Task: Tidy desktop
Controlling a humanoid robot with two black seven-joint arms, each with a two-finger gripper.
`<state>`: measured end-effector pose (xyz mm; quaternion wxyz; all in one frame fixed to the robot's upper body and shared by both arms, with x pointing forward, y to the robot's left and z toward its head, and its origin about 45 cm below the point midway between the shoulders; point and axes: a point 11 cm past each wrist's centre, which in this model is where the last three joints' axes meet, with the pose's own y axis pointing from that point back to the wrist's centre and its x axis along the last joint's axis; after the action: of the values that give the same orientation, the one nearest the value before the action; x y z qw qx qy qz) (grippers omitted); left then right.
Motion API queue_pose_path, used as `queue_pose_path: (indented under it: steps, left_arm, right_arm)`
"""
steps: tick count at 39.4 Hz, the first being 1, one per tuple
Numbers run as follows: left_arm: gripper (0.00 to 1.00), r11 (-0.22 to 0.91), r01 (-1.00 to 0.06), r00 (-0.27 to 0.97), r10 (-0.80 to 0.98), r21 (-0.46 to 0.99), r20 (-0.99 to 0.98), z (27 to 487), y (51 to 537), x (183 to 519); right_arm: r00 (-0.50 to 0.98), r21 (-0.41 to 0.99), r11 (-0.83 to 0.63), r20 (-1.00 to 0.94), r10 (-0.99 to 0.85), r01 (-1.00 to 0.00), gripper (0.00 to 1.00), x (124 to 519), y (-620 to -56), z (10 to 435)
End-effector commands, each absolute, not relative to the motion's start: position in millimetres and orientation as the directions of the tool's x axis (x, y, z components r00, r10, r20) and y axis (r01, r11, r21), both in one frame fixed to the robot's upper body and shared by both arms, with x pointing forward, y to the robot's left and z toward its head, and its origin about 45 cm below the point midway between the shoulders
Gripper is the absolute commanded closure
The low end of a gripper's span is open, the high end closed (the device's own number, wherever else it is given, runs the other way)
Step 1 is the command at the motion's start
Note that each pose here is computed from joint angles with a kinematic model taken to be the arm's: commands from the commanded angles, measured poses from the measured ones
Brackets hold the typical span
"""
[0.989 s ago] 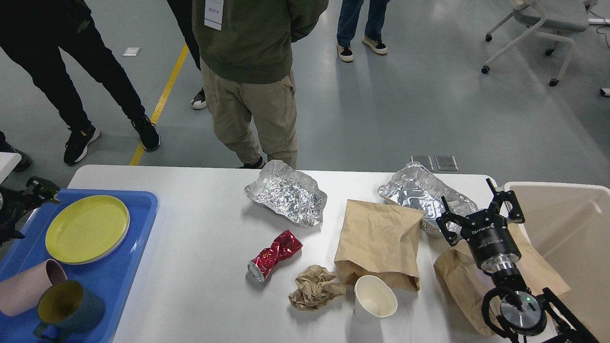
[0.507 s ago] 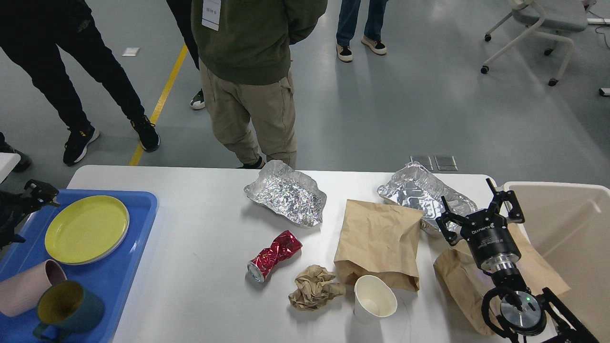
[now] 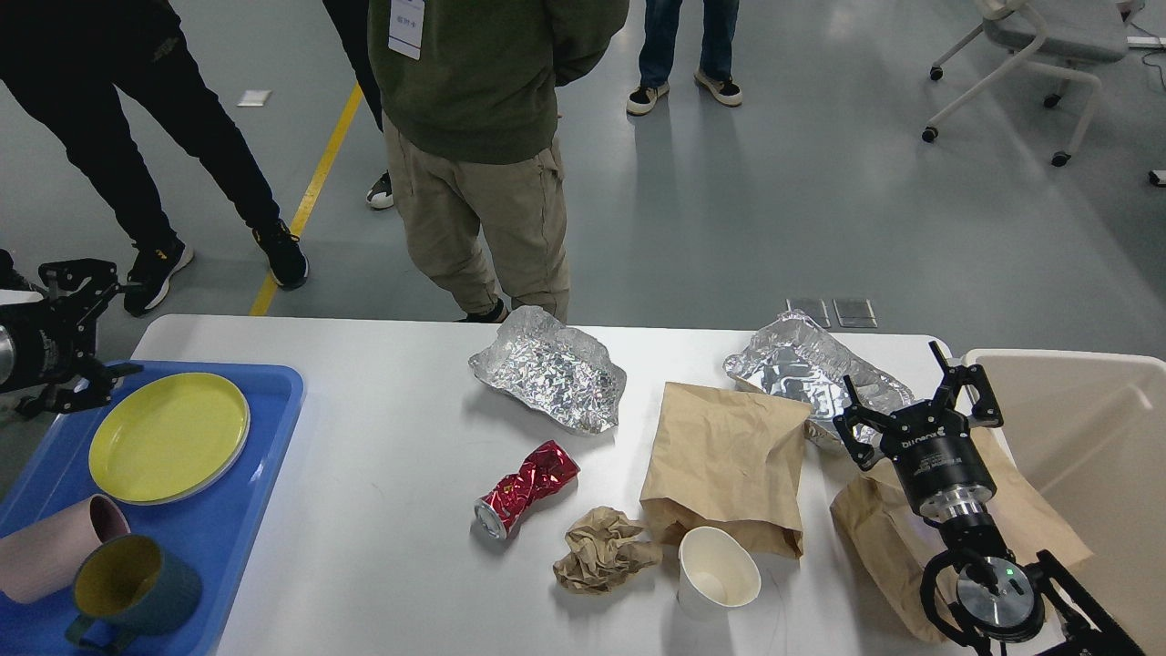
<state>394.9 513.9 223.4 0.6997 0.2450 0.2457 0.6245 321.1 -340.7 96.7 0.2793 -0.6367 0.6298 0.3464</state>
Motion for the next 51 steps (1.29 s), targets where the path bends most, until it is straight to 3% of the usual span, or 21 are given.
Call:
queue_pose_path:
  steps: [1,9,17,21,29,51]
  left_arm:
    - [0.04,0.189,-0.825,0.085,0.973,0.533,-0.213,222.0,483.5,412.8]
    - [0.04,0.224,-0.931,0.063,0.875,0.287,-0.481,220.7,444.1,435.3]
    - [0.04,0.125,-0.989,0.042,0.730,0.073,-0.683,193.9,418.4,425.3]
    - [0.04,0.081,-0.995,0.000,0.611,0.062,-0.792,159.6,395.1,409.4]
    - [0.04,0.051,-0.996,-0.026,0.566,0.066,-0.824,123.0,366.8,388.8]
    - [0.04,0.073,-0.997,0.005,0.517,0.038,-0.856,104.4,345.8,368.8]
  right_arm:
    - [-0.032,0.079,-0.051,-0.793,-0.608,-0.996,0.00,321.6,-340.4,97.1]
    - [-0.032,0.079,-0.051,-0.793,-0.608,-0.996,0.00,321.6,-340.4,97.1]
    - [-0.034,0.080,-0.049,-0.792,-0.609,-0.996,0.00,321.1,-341.6,97.0]
    - [-0.032,0.079,-0.051,-0.793,-0.609,-0.996,0.00,321.2,-340.9,97.2]
    - [-0.032,0.079,-0.051,-0.793,-0.608,-0.996,0.00,321.2,-340.3,97.1]
    - [-0.033,0.081,-0.050,-0.792,-0.609,-0.995,0.00,321.1,-341.2,96.8]
